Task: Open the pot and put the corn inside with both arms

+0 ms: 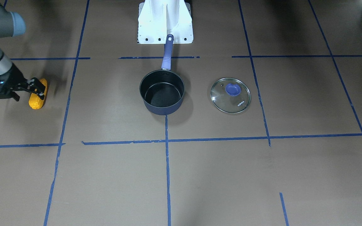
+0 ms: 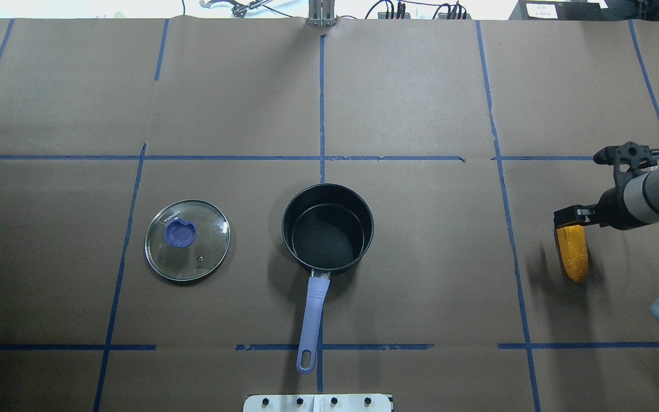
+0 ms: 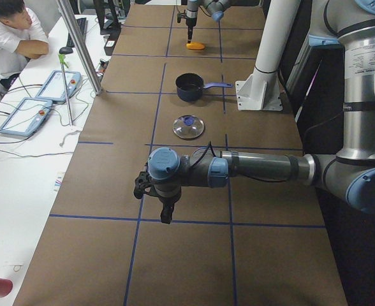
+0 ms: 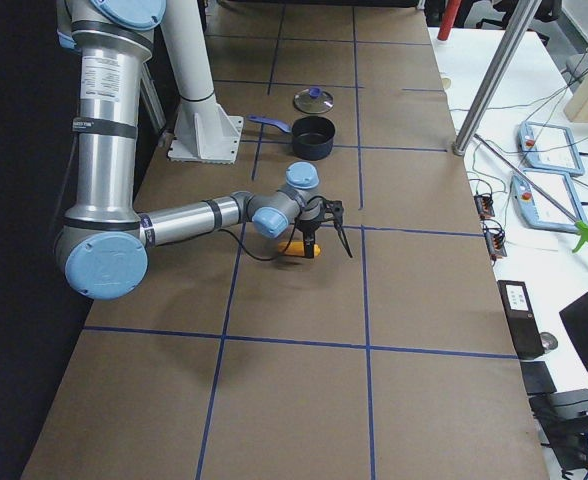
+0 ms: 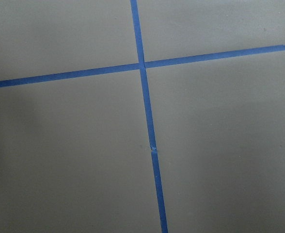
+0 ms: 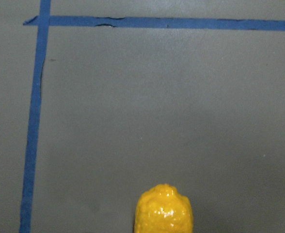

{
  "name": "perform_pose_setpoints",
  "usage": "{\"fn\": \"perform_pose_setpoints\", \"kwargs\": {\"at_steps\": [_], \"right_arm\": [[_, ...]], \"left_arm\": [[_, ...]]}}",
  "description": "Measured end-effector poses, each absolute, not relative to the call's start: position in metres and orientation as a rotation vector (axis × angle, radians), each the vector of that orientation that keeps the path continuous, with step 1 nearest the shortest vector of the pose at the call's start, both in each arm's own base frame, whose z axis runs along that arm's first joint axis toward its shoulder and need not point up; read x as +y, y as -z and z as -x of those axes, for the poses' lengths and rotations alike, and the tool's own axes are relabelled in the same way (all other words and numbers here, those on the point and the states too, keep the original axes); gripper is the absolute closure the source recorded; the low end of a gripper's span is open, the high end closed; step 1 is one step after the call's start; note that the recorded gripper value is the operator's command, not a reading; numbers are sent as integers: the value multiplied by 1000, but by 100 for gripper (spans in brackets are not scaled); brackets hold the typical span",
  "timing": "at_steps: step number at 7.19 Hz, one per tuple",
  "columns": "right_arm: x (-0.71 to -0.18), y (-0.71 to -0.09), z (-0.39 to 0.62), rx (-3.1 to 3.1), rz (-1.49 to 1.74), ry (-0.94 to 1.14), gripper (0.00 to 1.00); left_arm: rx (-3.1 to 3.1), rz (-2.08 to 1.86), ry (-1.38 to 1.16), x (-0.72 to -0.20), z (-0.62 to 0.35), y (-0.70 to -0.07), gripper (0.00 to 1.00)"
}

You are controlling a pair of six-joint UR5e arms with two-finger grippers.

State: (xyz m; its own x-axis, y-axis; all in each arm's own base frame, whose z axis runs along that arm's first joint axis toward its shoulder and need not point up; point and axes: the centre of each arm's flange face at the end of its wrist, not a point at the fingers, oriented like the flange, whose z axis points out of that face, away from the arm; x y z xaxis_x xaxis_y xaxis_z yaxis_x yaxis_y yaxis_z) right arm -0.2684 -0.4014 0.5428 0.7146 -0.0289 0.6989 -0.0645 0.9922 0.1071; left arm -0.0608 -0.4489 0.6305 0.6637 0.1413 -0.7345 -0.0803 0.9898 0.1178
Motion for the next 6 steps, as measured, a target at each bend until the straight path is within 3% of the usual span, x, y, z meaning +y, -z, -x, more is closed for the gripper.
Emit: {"fn": "perform_pose_setpoints", "kwargs": {"at_steps": [2,4,6], "right_arm": [[-380,-554,279,-781,-120,4,77],[-375,-556,282,-783,-111,12,99],[-375,-550,283,-796,-109,19,100]], "left_arm": [[836,-82,-127,-449,61,-628,0],[835,-84,-128,-449,61,-627,0],[835,-88,-126,-450,61,-624,0]]}}
